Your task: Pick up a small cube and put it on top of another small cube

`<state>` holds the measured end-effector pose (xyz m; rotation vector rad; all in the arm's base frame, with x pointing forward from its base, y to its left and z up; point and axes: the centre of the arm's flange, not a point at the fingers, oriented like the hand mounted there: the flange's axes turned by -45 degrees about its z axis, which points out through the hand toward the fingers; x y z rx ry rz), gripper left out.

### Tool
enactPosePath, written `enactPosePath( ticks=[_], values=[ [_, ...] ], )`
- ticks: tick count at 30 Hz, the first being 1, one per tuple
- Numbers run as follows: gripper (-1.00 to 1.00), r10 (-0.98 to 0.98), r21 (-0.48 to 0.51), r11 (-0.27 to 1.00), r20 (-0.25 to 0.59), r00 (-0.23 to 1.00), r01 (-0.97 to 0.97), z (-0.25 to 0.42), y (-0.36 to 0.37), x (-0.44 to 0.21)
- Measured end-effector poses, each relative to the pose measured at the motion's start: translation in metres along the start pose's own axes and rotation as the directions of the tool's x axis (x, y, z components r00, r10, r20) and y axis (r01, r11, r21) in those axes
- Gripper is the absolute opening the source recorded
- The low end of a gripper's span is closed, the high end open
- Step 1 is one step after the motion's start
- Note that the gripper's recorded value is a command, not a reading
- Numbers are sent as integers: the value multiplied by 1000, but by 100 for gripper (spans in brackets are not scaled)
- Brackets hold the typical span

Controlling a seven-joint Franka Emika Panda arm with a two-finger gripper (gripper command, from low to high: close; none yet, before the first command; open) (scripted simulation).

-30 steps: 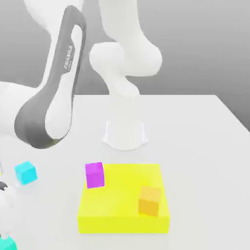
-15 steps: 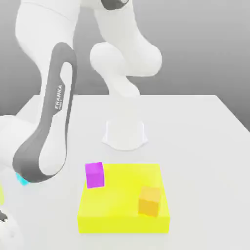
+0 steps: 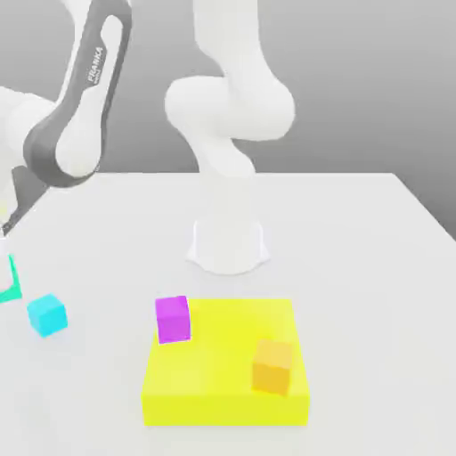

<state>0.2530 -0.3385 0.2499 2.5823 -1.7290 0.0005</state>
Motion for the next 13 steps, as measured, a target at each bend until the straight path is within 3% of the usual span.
enactPosePath(
  ticks=[9, 10, 13],
  values=[
    [-100, 32, 32, 999, 19, 999, -32, 56, 9, -22],
    [100, 34, 30, 999, 19, 999, -34, 65, 10, -23],
    [100, 34, 30, 999, 19, 999, -34, 65, 10, -23]
  ],
)
